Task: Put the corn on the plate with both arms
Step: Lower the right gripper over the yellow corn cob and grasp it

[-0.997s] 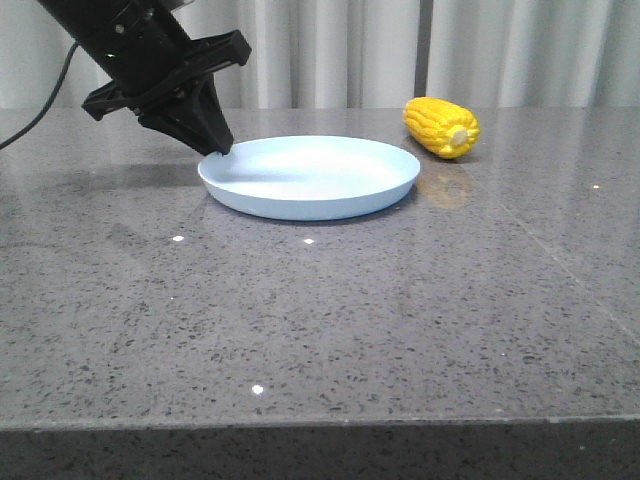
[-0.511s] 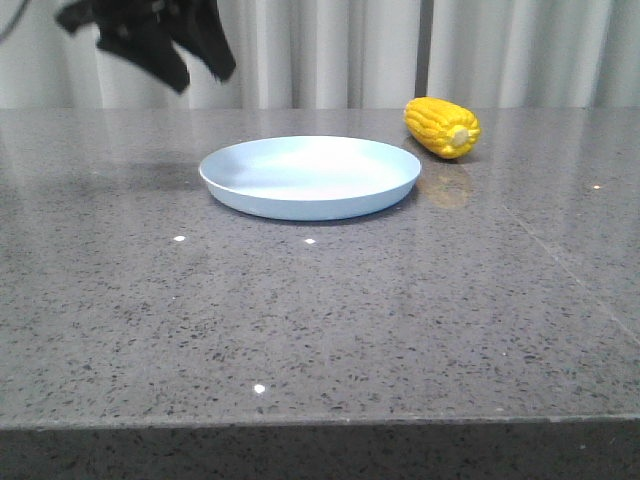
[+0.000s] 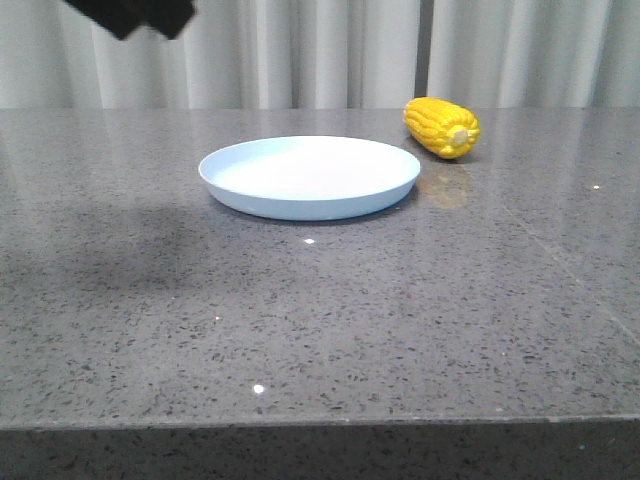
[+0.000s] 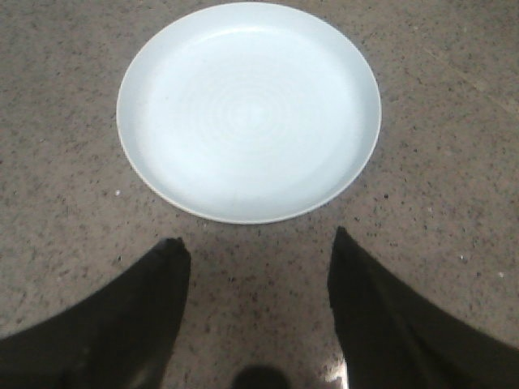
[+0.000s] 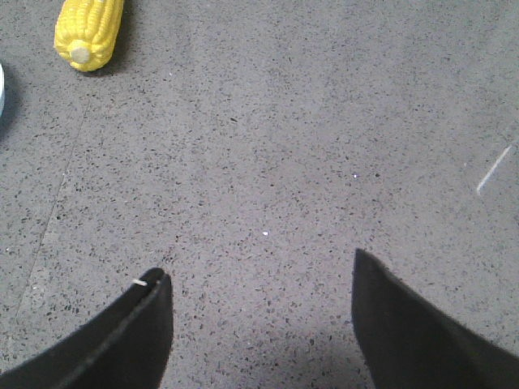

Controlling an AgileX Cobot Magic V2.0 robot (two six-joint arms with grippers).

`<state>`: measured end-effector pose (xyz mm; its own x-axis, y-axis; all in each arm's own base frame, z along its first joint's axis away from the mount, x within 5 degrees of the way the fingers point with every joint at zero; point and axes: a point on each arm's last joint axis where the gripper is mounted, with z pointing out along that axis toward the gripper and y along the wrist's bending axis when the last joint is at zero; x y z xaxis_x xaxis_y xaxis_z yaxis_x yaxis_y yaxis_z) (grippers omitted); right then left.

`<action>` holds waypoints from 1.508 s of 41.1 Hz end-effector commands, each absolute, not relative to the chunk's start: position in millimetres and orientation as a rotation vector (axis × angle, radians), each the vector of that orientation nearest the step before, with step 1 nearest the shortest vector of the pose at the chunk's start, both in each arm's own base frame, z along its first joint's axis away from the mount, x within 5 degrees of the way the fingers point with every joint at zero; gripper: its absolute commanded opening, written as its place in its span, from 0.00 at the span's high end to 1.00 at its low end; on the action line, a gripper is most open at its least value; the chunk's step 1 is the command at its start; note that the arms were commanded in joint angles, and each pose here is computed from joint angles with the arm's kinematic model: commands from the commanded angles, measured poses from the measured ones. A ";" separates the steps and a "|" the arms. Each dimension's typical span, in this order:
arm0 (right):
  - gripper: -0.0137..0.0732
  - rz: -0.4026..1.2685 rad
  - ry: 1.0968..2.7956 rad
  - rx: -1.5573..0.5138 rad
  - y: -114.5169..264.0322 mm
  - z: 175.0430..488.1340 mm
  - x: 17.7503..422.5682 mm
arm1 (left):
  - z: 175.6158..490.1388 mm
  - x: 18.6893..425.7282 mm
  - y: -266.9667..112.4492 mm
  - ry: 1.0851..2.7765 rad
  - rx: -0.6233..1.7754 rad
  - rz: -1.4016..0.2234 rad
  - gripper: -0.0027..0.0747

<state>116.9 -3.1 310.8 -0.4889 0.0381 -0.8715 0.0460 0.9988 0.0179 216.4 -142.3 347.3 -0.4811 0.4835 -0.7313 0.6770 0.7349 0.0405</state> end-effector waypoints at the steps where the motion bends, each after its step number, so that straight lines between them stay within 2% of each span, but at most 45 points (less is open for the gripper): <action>1: 0.27 -0.017 1.988 0.050 -3.6 326.7 121.0 | 363.9 191.7 -128.8 2.043 0.804 -0.353 0.46; 11: 0.27 -0.019 2.039 0.051 -3.7 324.6 126.0 | 356.0 152.4 -105.1 2.004 0.791 -0.361 0.46; 20: 0.26 -0.004 2.172 0.066 -3.1 339.4 146.5 | 362.4 141.6 -98.6 1.964 0.779 -0.366 0.46; 28: 0.12 0.030 2.236 0.005 4.3 356.9 173.1 | 360.7 142.9 -99.4 1.976 0.784 -0.365 0.46; 30: 0.11 0.037 2.234 -0.013 7.2 362.2 180.4 | 360.1 143.9 -100.0 1.979 0.785 -0.364 0.46; 46: 0.11 0.126 2.286 -0.148 47.1 378.7 273.1 | 360.5 144.1 -100.1 1.974 0.782 -0.364 0.46; 62: 0.11 0.211 2.317 -0.180 88.3 361.8 381.6 | 360.7 144.3 -100.1 1.972 0.781 -0.364 0.46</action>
<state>369.6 84.9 338.1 -0.7598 -0.0847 -0.6447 -0.1802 0.9801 0.0836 142.6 -97.7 346.3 -0.3980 0.4346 -0.8079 0.6682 0.7407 0.0693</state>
